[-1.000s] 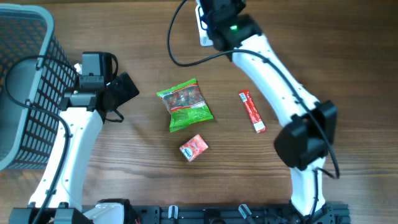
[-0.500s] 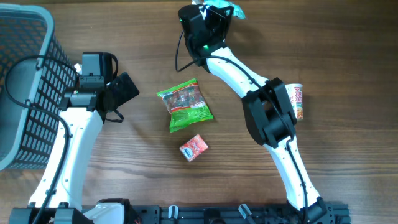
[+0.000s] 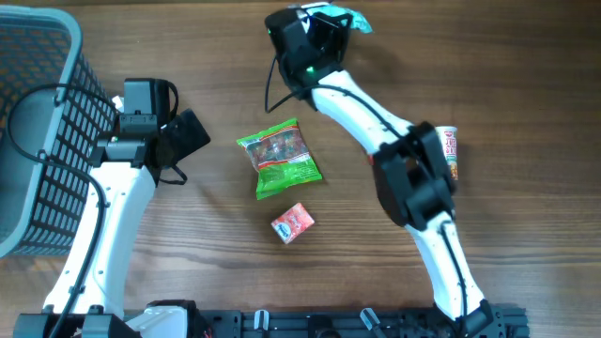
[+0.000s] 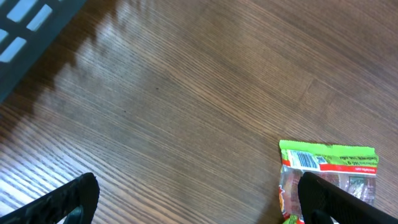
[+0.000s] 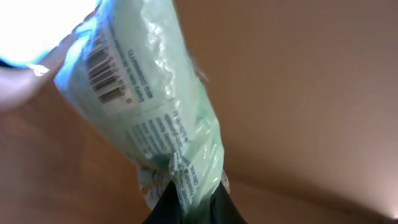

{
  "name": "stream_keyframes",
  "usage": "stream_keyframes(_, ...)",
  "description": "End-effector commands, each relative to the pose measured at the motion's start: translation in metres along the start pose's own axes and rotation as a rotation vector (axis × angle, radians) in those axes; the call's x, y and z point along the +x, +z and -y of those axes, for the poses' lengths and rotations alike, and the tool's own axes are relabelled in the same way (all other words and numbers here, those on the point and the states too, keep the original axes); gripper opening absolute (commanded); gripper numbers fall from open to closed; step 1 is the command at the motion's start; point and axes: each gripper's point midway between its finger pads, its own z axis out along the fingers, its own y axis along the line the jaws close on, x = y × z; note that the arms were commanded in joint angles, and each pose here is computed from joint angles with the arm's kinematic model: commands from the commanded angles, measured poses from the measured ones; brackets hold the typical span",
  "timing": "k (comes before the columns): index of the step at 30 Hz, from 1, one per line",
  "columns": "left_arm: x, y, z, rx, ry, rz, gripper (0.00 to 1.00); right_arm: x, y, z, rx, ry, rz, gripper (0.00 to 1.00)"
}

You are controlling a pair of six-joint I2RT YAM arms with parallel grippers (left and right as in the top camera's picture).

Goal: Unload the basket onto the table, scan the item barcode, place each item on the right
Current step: 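Hold the light-blue packet barcode under the scanner, then drop the light-blue packet on the table right of centre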

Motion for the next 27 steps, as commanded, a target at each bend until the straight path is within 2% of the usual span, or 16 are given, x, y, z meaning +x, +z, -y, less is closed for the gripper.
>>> stream_keyframes(1,-0.004,-0.004,-0.002,-0.002,-0.011,0.019,1.0,0.032,-0.054,0.08,-0.094,0.311,0.126,0.04)
stream_keyframes(4,-0.004,-0.004,-0.002,-0.002,-0.011,0.019,1.0,0.057,-0.1,0.053,-0.517,0.406,0.264,0.04)
stream_keyframes(6,-0.004,-0.004,-0.002,-0.002,-0.011,0.019,1.0,0.076,-0.138,0.022,-0.897,0.446,0.319,0.04)
stream_keyframes(8,-0.004,-0.004,-0.002,-0.002,-0.011,0.019,1.0,0.1,-0.161,-0.009,-1.209,0.463,0.266,0.04)
stream_keyframes(9,-0.004,-0.004,-0.002,-0.002,-0.011,0.019,1.0,0.11,-0.163,-0.02,-1.295,0.483,0.212,0.04)
stream_keyframes(13,-0.004,-0.004,-0.002,-0.002,-0.011,0.019,1.0,0.154,-0.122,-0.084,-1.387,0.582,-0.082,0.04)
stream_keyframes(15,-0.004,-0.004,-0.002,-0.002,-0.011,0.019,1.0,0.169,-0.111,-0.121,-1.413,0.605,-0.178,0.04)
stream_keyframes(17,-0.004,-0.004,-0.002,-0.002,-0.011,0.019,1.0,0.187,-0.095,-0.152,-1.354,0.62,-0.282,0.07)
stream_keyframes(18,-0.004,-0.004,-0.002,-0.002,-0.011,0.019,1.0,0.2,-0.084,-0.161,-1.277,0.621,-0.348,0.41)
stream_keyframes(19,-0.004,-0.004,-0.002,-0.002,-0.011,0.019,1.0,0.201,-0.079,-0.164,-1.254,0.626,-0.351,0.45)
stream_keyframes(21,-0.004,-0.004,-0.002,-0.002,-0.011,0.019,1.0,0.193,-0.076,-0.155,-1.241,0.656,-0.312,0.65)
stream_keyframes(22,-0.004,-0.004,-0.002,-0.002,-0.011,0.019,1.0,0.189,-0.074,-0.143,-1.226,0.676,-0.286,0.7)
stream_keyframes(24,-0.004,-0.004,-0.002,-0.002,-0.011,0.019,1.0,0.173,-0.085,-0.097,-1.23,0.772,-0.151,0.75)
stream_keyframes(27,-0.004,-0.004,-0.002,-0.002,-0.012,0.019,1.0,0.135,-0.137,-0.055,-1.396,0.859,0.126,0.75)
